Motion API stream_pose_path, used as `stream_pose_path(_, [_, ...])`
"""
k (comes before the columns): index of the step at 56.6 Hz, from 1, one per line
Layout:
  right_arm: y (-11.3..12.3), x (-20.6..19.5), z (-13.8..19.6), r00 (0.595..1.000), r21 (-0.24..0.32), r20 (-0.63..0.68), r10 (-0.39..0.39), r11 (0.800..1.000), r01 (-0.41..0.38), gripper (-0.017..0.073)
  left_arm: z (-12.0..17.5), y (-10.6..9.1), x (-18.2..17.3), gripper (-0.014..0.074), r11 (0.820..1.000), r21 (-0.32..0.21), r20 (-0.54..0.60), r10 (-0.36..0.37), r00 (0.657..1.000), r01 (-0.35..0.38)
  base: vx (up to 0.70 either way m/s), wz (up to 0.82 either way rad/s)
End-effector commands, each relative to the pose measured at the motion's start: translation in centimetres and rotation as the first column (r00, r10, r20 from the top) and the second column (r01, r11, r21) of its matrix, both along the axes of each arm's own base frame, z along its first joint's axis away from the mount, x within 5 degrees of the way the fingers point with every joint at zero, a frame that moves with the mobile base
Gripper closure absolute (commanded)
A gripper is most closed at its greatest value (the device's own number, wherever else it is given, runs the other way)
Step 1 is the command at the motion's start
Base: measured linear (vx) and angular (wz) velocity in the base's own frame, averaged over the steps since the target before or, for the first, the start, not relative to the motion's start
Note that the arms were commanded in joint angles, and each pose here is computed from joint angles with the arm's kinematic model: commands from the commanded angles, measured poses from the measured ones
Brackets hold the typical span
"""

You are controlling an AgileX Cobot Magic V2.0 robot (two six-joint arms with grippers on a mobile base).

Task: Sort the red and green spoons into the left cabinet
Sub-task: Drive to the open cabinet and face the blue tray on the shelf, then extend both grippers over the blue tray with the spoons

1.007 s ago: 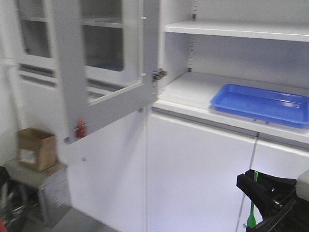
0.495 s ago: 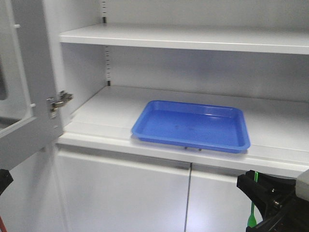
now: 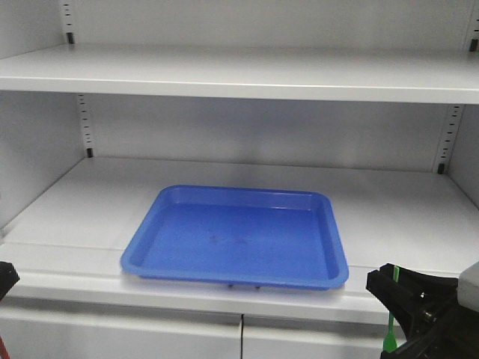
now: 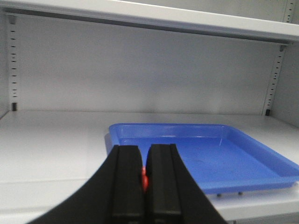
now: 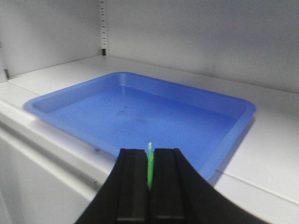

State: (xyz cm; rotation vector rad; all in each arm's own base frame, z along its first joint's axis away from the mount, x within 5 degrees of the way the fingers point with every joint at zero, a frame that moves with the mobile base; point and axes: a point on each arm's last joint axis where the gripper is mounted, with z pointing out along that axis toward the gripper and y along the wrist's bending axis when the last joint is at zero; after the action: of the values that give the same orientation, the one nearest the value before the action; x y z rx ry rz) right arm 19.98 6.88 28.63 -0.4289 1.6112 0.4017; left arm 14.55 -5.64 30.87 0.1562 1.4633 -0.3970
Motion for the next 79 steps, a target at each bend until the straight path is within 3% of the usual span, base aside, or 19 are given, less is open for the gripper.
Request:
stream_pose_path(1, [0.24,-0.09,1.77,0.996,0.052,0.084,0.028,0.998,-0.032,0.0565,1.82,0.09,-0.13,0.0594,0.999,-0.039,0.108,0.009,0.994,-0.005,0.23,-0.22])
stream_pose_path(79, [0.32,-0.12,1.88,0.995,0.059,0.095,0.037,0.997,-0.043,0.0565,2.08,0.14,-0.17,0.0594,0.999,-0.049,0.134,0.014,0.991,-0.007,0.06,-0.06])
